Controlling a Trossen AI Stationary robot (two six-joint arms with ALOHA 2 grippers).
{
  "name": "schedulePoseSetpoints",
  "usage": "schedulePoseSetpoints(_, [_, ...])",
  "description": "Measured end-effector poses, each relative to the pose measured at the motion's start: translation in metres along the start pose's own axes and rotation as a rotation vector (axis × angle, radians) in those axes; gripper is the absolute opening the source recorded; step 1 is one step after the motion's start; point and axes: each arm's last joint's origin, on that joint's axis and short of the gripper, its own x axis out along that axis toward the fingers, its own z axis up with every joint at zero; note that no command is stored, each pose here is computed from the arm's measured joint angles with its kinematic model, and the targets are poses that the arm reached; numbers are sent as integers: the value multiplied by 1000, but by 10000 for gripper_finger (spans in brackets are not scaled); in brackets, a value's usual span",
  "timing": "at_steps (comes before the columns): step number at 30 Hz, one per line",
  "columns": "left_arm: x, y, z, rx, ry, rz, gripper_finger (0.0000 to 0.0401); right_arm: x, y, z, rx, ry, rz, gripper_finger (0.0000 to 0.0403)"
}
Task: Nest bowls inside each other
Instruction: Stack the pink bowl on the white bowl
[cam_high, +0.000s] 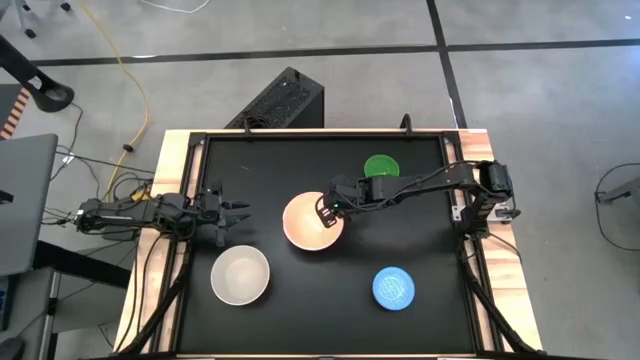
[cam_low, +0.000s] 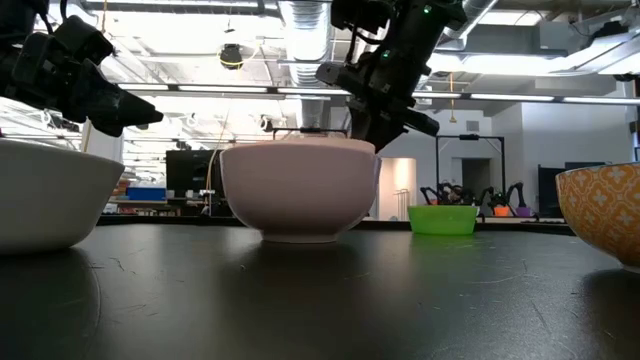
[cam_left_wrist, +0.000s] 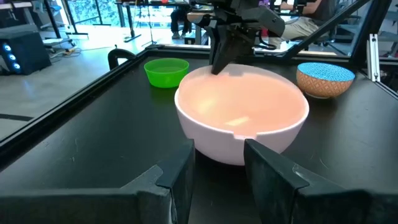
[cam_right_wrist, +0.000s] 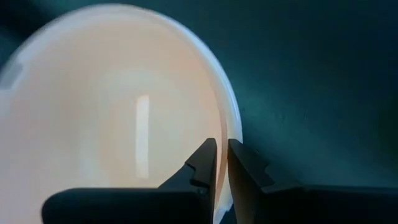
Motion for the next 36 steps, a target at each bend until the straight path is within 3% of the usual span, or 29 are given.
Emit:
schedulePoseSetpoints(10, [0,0,0,0,0,0,128,-5,3,4,-14,-4,14,75])
schedulePoseSetpoints(20, [0,0,0,0,0,0,128,-7,1,7,-38,17,32,195])
schedulePoseSetpoints(24, [0,0,0,0,0,0,128,-12,-2,12,-17,-1,38,220])
schedulePoseSetpoints(31, [0,0,0,0,0,0,128,-20,-3,17,-11,-69,-2,207])
schedulePoseSetpoints(36, [0,0,0,0,0,1,128,-26,4,15,2,-189,-66,159])
